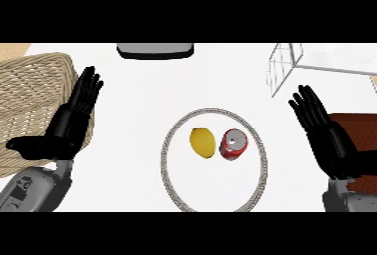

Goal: Pick the lemon from the placemat and place it in the tiered shelf

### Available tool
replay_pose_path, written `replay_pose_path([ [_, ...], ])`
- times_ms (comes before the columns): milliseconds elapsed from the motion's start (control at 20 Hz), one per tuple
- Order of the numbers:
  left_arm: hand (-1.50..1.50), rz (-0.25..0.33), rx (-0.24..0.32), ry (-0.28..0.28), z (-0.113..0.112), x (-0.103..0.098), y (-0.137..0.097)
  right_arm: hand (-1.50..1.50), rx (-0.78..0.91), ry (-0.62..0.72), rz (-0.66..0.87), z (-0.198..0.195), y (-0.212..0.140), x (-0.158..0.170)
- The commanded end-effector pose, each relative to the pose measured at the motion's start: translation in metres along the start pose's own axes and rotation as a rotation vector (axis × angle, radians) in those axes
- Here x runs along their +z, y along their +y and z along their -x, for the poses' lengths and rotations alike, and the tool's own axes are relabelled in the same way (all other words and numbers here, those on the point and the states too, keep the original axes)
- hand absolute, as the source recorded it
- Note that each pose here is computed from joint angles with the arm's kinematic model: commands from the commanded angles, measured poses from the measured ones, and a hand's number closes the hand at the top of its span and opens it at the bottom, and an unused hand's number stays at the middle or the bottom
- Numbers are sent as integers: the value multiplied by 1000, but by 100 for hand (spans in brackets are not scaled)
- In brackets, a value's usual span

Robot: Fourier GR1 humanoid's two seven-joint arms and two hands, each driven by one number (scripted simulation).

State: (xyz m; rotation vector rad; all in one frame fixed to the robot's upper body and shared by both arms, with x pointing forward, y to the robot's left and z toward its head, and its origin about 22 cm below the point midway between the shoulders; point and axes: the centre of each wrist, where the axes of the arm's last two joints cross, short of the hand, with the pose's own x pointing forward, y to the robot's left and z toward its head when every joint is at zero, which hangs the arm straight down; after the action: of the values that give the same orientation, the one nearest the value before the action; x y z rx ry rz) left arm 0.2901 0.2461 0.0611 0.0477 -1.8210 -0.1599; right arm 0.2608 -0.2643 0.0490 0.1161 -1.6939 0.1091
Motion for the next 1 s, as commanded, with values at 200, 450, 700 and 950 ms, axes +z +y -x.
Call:
replay_pose_path([
  [200, 0, -148, 32, 537, 70, 59, 31, 150, 274, -193, 82, -49, -34, -18],
  [450, 0, -116, 93, 696, 87, 77, 28, 150, 459, 204, 268, 8, -48, -15],
  [700, 0, -136, 87, 730, 82, 64, 39, -150, 445, 85, 58, -2, -50, -13],
  [950, 0, -137, 101, 713, 84, 68, 36, -150, 447, 119, -172, -32, -28, -18],
])
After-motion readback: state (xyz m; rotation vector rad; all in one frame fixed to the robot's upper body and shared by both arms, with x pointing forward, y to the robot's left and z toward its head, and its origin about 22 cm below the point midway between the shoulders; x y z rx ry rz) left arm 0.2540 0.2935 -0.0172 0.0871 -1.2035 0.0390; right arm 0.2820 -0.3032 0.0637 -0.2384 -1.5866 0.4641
